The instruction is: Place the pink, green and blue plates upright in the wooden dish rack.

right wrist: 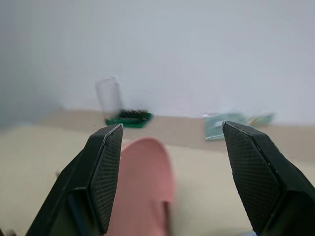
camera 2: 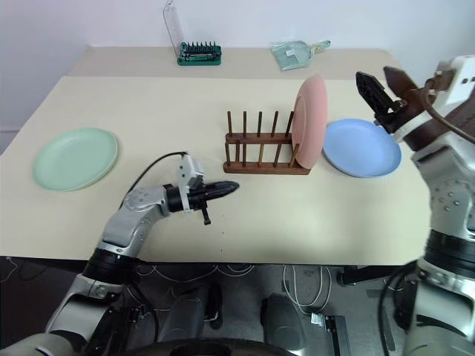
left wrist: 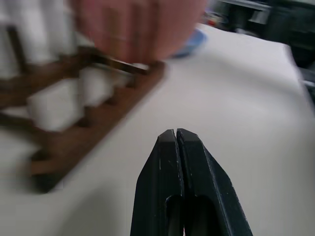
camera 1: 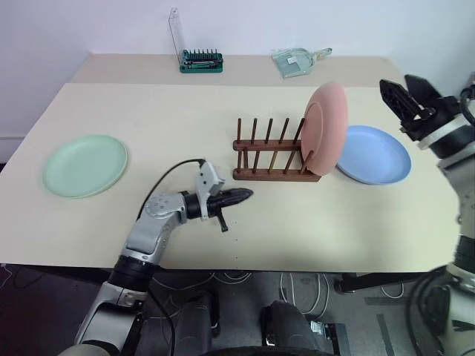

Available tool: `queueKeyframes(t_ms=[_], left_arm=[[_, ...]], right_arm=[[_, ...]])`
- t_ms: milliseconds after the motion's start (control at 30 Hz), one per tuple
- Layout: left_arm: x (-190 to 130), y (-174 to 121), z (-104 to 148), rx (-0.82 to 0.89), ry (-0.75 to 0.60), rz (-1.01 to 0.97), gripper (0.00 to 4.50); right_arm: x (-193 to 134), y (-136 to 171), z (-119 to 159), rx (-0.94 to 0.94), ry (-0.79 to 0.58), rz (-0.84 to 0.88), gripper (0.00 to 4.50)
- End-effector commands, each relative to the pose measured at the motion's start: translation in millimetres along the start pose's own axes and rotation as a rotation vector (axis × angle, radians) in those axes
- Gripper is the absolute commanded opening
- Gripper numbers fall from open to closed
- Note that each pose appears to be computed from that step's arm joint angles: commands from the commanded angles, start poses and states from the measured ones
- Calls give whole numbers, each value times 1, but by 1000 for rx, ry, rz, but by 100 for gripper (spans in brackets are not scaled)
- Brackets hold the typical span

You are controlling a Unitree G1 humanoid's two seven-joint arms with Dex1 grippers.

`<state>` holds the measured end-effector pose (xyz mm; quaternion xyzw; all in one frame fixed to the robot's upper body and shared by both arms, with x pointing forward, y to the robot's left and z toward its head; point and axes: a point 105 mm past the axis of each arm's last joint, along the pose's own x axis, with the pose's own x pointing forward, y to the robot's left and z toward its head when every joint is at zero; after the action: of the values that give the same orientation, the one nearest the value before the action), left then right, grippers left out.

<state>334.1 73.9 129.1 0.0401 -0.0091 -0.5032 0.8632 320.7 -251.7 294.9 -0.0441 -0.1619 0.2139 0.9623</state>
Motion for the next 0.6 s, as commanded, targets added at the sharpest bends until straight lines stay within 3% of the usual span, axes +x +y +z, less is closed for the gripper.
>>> queueKeyframes(t_ms=[33,167,233,333,433,600], left_arm=[[-24,49,61,96,-146,284,136],[-64,92,102,84,-230,604,340],[-93,118,105,72,-174,825,435],[-148,150,95,68,-35,1193,446],[-212,162,84,10,61,1525,446],[-267,156,49,-161,222,1758,446]], right_arm=[[2,58,15,-224,39,256,331],[0,108,-1,-276,129,490,331],[2,129,-4,-257,127,574,331],[4,155,-19,-285,166,682,331],[5,177,-37,-273,189,763,331],[10,186,-51,-238,191,791,331]])
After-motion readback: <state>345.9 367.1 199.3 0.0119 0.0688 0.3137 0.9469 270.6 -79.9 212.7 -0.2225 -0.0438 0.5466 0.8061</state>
